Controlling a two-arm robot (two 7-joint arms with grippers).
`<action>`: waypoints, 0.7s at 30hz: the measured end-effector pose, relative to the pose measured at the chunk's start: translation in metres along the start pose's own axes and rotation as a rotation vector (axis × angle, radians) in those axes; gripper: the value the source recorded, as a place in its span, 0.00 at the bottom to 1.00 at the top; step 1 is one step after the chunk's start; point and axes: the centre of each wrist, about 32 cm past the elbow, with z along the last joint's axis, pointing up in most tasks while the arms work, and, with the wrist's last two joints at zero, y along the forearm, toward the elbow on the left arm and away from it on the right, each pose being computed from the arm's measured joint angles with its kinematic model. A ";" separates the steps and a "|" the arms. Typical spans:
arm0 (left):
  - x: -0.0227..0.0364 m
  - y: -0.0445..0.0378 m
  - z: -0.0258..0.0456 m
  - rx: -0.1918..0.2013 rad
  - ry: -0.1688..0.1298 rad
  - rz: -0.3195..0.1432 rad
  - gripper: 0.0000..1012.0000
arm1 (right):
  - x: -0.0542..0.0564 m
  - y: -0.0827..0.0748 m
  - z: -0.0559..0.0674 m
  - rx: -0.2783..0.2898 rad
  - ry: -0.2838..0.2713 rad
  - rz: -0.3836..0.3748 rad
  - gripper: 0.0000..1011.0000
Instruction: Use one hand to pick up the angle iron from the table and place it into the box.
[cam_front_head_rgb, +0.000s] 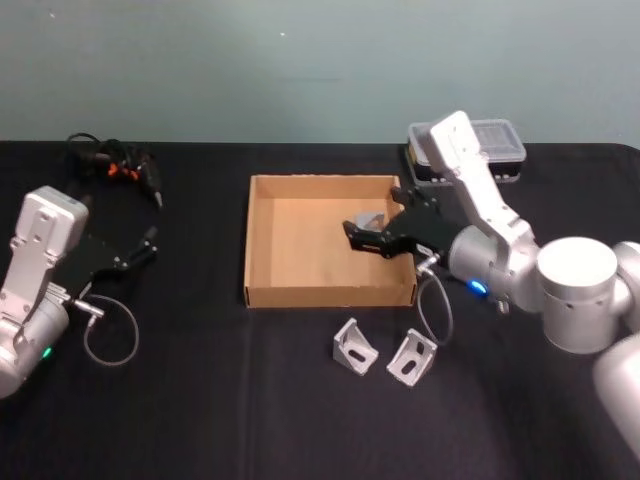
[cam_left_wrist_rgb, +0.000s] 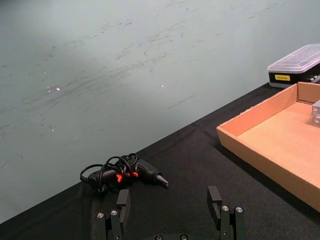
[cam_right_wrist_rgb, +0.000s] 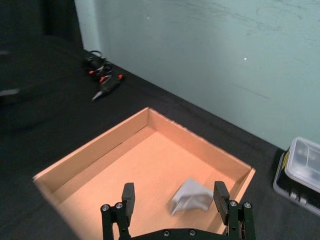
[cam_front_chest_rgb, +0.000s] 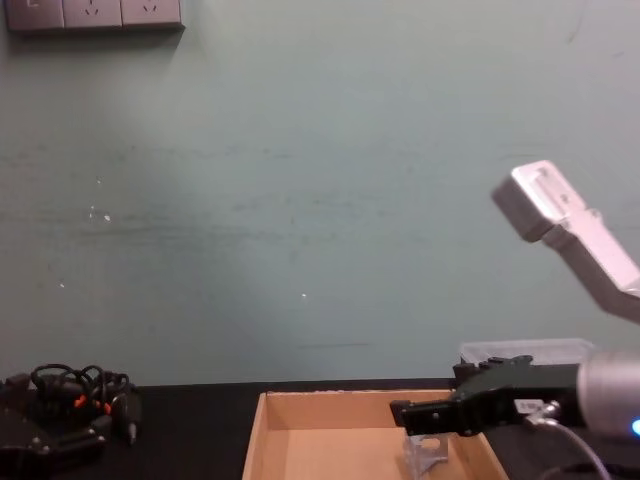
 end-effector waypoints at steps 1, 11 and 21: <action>0.0000 0.0000 0.0000 0.000 0.000 0.000 1.00 | 0.000 -0.003 0.000 -0.001 0.000 0.004 0.99; 0.0000 0.0000 0.0000 0.000 0.000 0.000 1.00 | -0.007 -0.060 -0.003 -0.038 -0.023 0.071 0.99; 0.0000 0.0000 0.0000 0.000 0.000 0.000 1.00 | -0.011 -0.106 -0.009 -0.143 -0.028 0.135 0.99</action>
